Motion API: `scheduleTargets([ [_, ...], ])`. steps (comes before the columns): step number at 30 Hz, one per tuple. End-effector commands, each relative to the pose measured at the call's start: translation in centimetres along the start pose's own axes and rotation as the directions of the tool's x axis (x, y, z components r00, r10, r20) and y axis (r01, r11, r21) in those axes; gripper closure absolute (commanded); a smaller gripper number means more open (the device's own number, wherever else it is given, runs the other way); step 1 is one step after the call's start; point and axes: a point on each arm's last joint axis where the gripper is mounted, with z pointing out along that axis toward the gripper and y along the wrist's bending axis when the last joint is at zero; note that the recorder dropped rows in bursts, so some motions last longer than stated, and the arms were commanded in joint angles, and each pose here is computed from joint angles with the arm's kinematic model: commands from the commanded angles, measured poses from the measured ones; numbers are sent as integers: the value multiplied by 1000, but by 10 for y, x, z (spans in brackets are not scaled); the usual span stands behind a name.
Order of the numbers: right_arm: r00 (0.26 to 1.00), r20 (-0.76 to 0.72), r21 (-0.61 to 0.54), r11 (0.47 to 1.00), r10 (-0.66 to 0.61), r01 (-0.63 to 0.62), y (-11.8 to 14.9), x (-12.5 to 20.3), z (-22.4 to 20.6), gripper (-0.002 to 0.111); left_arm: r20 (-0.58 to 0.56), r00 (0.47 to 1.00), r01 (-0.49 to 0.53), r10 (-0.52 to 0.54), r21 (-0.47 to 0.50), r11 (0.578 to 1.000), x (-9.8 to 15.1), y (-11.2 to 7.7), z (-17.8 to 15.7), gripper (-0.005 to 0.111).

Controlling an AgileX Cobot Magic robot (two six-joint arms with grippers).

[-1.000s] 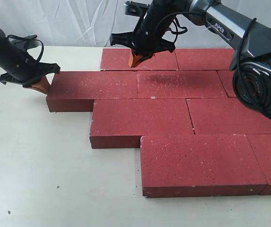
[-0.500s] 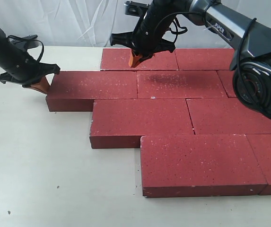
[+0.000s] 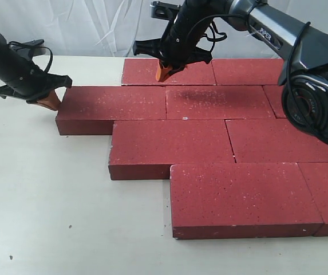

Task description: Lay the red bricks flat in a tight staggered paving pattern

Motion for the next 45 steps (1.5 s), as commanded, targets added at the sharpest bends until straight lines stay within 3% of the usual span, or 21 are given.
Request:
scheduleTargets([
  [1, 1000, 16, 2, 1000, -10, 10, 1, -2, -10, 109, 42, 999, -14, 15, -6, 1000, -5, -4, -13, 107],
  [21, 996, 72, -51, 998, -42, 46, 17, -5, -43, 109, 75, 997, -35, 36, -13, 999, -2, -30, -86, 107],
  [34, 989, 100, -90, 989, -110, 119, 53, 2, -60, 109, 59, 995, -80, 85, -85, 993, 35, -34, -115, 107],
  [45, 980, 108, -111, 978, -164, 176, 79, 10, -67, 109, 138, 985, -83, 99, -118, 990, 63, -39, -137, 107],
])
